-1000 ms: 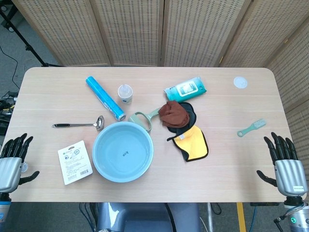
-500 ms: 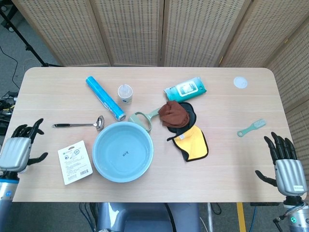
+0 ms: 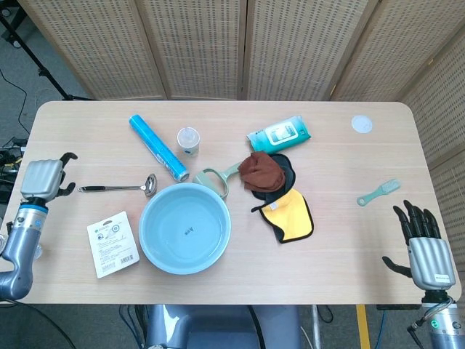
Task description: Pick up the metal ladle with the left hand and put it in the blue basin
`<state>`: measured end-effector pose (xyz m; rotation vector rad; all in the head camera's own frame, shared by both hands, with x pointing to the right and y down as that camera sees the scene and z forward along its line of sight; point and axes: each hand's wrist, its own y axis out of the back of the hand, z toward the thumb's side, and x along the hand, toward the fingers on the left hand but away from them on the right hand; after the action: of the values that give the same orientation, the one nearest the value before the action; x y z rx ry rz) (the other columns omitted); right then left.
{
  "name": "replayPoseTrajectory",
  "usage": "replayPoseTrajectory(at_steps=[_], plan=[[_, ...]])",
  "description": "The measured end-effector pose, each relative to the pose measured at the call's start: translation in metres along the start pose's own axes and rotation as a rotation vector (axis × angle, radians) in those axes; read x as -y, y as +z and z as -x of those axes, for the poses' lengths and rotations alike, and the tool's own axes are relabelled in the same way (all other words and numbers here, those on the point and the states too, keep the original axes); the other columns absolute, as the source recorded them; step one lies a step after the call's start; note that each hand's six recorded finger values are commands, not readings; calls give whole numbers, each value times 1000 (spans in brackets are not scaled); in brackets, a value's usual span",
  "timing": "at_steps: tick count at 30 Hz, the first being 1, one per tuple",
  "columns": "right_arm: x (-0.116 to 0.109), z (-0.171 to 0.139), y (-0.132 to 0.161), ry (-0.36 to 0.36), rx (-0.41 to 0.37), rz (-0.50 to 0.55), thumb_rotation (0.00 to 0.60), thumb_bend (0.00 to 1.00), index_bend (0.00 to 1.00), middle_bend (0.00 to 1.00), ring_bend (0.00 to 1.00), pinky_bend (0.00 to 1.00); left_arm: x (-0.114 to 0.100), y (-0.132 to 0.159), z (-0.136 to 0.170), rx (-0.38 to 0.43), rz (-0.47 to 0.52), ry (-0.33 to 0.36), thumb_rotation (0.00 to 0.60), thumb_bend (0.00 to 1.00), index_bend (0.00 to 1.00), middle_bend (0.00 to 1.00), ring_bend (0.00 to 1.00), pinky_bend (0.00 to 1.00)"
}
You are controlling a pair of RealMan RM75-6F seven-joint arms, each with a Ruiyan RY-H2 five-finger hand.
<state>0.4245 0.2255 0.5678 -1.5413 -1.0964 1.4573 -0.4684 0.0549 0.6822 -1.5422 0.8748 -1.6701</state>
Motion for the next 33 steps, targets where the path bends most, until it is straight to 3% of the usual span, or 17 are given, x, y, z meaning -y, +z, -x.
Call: replayPoseTrajectory(at_steps=[6, 12, 24, 33], plan=[[9, 4, -2, 31, 15, -11, 600, 0, 0, 0, 0, 0, 45, -9, -25, -70, 7, -98, 600, 320, 392, 1000, 917, 909], [14, 5, -1, 45, 13, -14, 600, 0, 0, 0, 0, 0, 71, 5, -33, -60, 74, -146, 600, 325, 406, 1000, 917, 909], [14, 4, -2, 56, 15, -8, 600, 0, 0, 0, 0, 0, 87, 31, -40, -10, 113, -162, 600, 331, 461, 1000, 917, 909], [12, 4, -4, 52, 21, -7, 600, 0, 0, 0, 0, 0, 92, 31, -43, -26, 94, -173, 600, 351, 478, 1000, 917, 909]])
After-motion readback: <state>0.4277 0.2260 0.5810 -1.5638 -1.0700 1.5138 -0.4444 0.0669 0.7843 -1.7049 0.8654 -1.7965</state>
